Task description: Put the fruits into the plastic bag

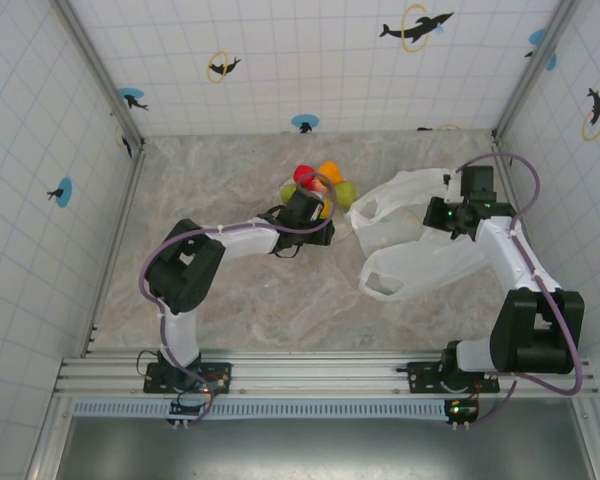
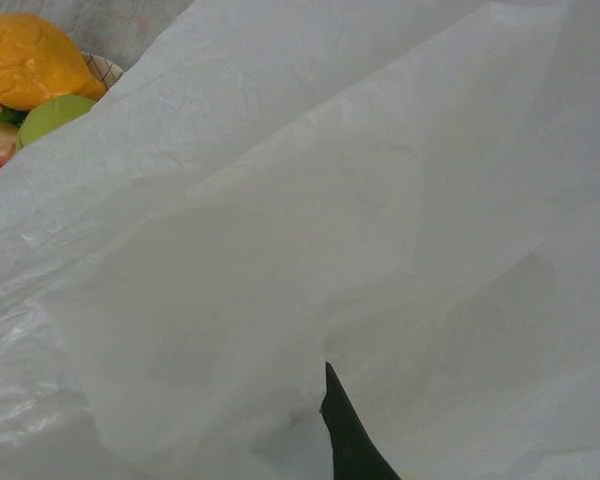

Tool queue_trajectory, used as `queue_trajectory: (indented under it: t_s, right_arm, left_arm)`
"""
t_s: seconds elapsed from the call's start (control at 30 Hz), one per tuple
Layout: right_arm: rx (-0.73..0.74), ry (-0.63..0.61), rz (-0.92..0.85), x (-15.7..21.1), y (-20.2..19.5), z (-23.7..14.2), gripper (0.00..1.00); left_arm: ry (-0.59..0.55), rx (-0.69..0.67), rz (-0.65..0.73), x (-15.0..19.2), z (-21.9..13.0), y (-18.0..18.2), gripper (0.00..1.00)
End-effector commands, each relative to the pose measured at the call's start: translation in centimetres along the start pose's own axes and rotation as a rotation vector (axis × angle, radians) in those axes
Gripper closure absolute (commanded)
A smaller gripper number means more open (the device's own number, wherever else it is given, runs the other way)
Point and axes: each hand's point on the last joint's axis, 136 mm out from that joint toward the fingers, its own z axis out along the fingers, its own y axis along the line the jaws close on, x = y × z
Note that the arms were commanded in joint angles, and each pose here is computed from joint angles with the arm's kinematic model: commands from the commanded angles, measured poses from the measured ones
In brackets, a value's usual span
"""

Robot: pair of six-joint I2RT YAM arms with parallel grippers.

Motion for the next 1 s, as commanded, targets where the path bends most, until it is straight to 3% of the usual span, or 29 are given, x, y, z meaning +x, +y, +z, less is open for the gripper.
queue_trajectory:
  t_s: [0.0, 0.13, 0.23, 0.4, 0.53, 0.67, 0.97]
  right_arm:
    - [-0.024, 0.002, 0.013, 0.2, 0.3, -0.4, 1.0]
    - [-0.02, 0.058, 0.046, 1.6, 0.1, -1.2, 1.0]
    - [-0.014, 0.031, 0.072, 1.5, 0.1, -2.3, 1.0]
    - [-0.07, 0.024, 0.155, 1.3, 1.0, -2.7, 1.0]
    - [-0.157, 0.047, 0.195, 1.3, 2.4, -2.4, 1.0]
    - [-0.197, 0.056, 0.204, 1.2, 3.1, -2.6, 1.0]
    - [-0.257, 0.091, 0.209, 2.0, 4.2, -2.9, 1.0]
  left_arm:
    - [-0.046, 0.041, 0.029, -0.8, -2.0, -1.0, 0.37]
    - [-0.081, 0.131, 0.044, -0.2, -5.1, -2.1, 0.42]
    - [-0.063, 0.266, 0.082, 2.7, -7.4, -3.6, 0.44]
    - [-0.038, 0.382, 0.232, 7.7, -10.0, -6.3, 0.44]
    - [-0.022, 0.447, 0.307, 9.9, -10.3, -8.2, 0.45]
    - [-0.048, 0.441, 0.396, 8.9, -8.9, -10.2, 0.46]
    - [-0.144, 0.498, 0.436, 4.4, -6.8, -14.4, 0.47]
